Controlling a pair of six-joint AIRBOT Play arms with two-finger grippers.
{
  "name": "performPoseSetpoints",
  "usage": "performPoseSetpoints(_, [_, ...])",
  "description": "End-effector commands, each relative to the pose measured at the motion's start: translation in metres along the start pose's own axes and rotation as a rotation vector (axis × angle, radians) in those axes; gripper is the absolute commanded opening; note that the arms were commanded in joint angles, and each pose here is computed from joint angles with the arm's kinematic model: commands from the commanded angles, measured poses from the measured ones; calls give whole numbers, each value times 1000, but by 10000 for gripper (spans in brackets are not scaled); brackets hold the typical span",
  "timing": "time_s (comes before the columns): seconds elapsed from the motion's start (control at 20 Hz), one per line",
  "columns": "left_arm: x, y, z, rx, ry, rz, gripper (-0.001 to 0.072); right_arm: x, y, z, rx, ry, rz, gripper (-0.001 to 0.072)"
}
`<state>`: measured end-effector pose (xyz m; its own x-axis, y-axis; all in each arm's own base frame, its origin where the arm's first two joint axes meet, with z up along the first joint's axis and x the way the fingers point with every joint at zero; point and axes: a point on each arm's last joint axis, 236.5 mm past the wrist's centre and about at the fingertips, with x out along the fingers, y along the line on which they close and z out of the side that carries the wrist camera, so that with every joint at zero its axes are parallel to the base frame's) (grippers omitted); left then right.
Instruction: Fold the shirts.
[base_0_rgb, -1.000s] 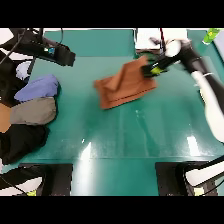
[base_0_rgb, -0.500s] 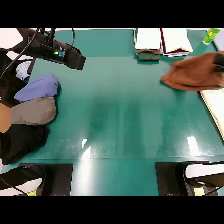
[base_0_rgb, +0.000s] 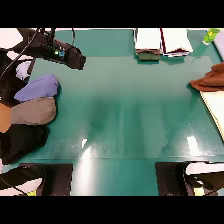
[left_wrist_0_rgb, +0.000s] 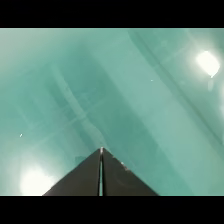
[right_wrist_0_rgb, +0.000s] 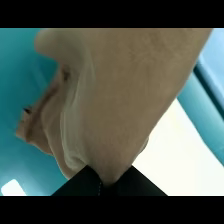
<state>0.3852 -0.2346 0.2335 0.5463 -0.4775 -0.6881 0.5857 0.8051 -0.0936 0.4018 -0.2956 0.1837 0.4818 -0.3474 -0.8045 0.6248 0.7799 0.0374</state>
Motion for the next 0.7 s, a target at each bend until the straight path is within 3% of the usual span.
performPoseSetpoints(0.0, [0, 0, 0, 0, 1, -1, 27, -36, -6, 24, 6, -86, -14, 12])
performPoseSetpoints(0.65, [0, -3, -15, 0, 64, -11, 27, -29, -116, -131, 192, 205, -216, 14])
